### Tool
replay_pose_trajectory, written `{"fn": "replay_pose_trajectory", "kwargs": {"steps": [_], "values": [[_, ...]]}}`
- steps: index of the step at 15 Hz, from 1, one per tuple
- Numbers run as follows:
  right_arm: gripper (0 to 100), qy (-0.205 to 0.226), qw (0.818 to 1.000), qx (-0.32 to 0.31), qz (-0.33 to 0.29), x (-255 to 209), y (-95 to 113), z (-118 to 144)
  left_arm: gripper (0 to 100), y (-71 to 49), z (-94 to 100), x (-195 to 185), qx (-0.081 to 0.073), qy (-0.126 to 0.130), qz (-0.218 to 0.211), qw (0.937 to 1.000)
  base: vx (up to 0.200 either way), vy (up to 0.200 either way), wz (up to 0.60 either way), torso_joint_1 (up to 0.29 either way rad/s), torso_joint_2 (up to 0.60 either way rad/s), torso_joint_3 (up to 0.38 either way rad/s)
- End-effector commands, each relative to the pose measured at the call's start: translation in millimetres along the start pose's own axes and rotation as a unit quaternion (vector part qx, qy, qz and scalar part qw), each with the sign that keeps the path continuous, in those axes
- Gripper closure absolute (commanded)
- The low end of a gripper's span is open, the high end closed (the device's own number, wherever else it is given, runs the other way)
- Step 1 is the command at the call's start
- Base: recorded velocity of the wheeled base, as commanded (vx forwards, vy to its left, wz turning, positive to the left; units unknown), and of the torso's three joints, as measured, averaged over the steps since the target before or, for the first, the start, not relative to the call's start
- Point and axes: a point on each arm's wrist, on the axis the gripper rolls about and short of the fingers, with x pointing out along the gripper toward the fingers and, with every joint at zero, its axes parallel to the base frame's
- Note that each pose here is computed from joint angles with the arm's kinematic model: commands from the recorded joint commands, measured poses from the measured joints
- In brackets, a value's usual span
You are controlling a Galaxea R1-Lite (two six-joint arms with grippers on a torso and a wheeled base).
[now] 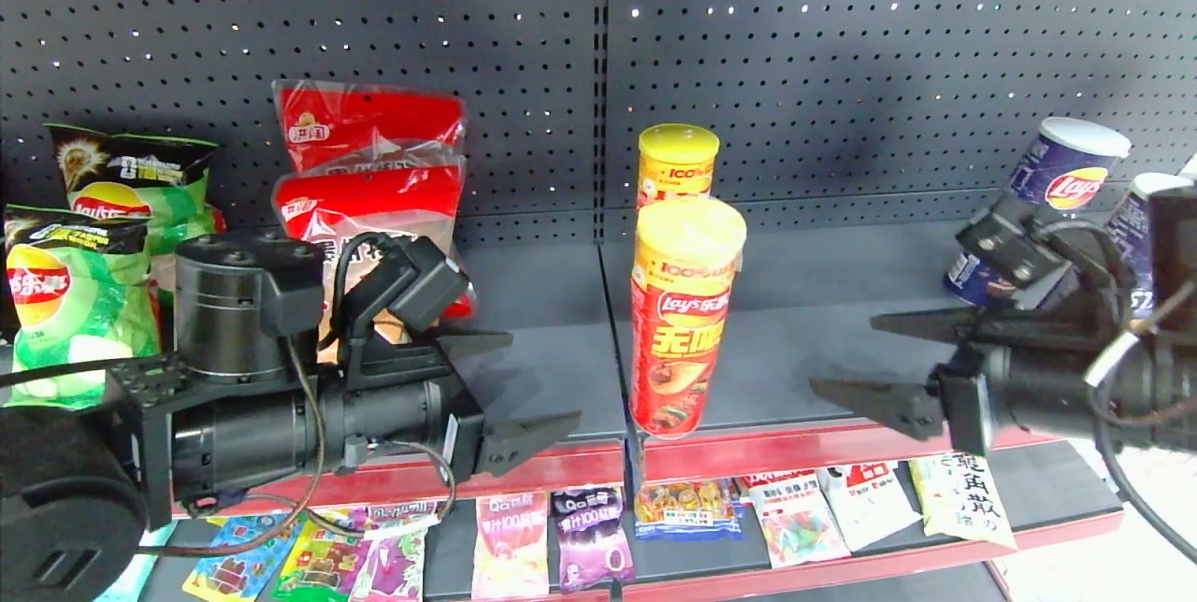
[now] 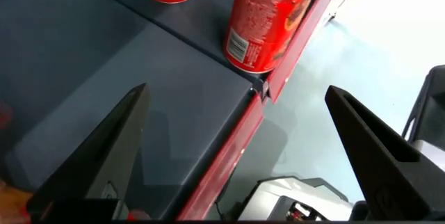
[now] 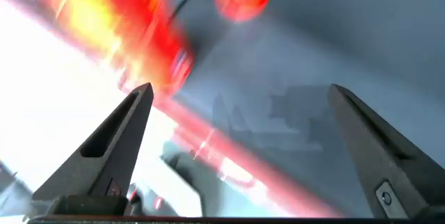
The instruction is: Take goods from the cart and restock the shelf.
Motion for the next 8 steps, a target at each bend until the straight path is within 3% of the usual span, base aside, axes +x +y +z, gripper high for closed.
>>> {"fn": "replay_pose_trajectory", "kwargs": {"steps": [1,4,8], "values": [[0,-0.045,0.999,-0.014,0.003,-60,23,-35,0,6.4,-3.1,18,-0.005,0.015,0.002,0.9999,0.000,0.000,0.00,0.000,0.00,0.000],[0,-0.086,0.996,-0.022,-0.013,-85,28,-40,0,8.4,-6.0,37,-0.006,0.027,-0.004,0.9996,0.000,0.000,0.00,0.000,0.00,0.000],[0,-0.099,0.994,-0.018,-0.032,-91,26,-39,0,12.4,-9.6,55,-0.008,0.039,-0.003,0.9992,0.000,0.000,0.00,0.000,0.00,0.000]]}}
